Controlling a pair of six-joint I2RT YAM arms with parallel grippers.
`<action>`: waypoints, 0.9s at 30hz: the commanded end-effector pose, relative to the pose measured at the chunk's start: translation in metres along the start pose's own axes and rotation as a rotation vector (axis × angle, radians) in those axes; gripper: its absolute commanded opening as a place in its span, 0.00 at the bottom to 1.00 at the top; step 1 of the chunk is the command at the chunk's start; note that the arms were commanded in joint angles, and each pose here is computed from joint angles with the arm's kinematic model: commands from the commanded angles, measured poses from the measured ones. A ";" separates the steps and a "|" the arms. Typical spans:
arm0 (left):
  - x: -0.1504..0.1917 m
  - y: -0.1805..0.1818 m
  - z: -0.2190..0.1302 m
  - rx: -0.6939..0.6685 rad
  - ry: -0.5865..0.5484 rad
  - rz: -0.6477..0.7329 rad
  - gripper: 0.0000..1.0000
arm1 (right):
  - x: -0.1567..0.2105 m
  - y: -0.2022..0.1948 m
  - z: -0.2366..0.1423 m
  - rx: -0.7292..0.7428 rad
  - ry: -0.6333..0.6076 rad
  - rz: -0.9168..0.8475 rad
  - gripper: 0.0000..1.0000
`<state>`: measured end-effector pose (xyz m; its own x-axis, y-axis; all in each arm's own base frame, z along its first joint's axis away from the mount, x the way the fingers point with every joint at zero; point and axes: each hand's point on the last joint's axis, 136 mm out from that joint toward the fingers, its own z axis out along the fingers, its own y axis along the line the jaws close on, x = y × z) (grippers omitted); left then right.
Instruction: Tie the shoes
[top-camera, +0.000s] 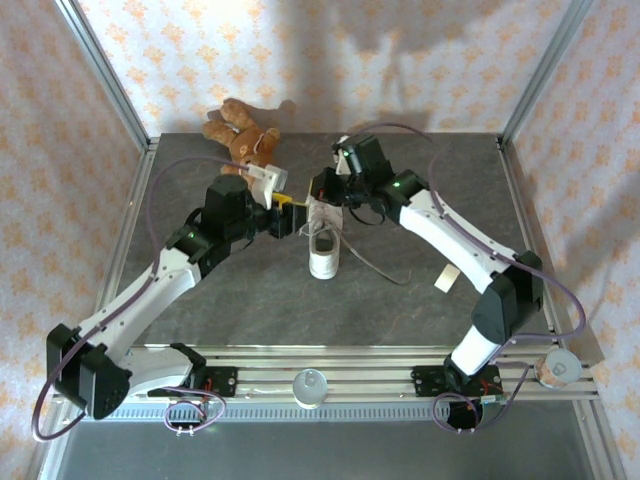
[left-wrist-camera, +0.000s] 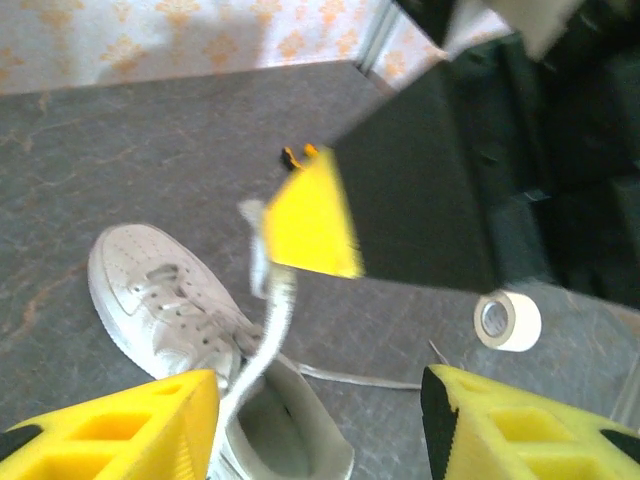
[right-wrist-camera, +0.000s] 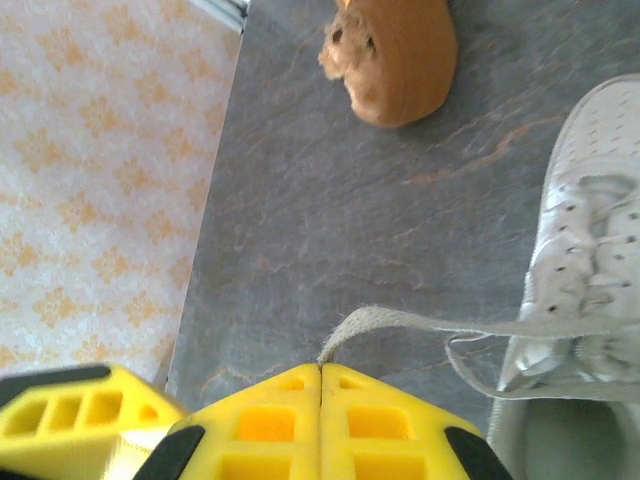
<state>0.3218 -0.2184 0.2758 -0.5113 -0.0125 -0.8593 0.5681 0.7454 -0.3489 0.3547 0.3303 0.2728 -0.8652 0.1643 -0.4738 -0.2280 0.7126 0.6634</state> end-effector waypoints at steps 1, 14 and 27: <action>-0.005 -0.013 -0.011 0.077 -0.120 0.083 0.56 | -0.011 0.005 0.004 0.007 -0.032 0.022 0.00; 0.012 0.017 0.018 0.066 -0.110 0.047 0.56 | 0.004 0.018 0.002 -0.026 0.016 -0.011 0.00; 0.013 0.028 0.035 0.054 -0.074 0.030 0.00 | 0.007 0.020 0.000 -0.058 0.030 -0.074 0.15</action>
<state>0.3457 -0.2256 0.2199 -0.4988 -0.0258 -0.8663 0.6074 0.7027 -0.3706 0.3478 0.3479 0.2663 -0.8815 0.1113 -0.4589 -0.2592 0.6982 0.6673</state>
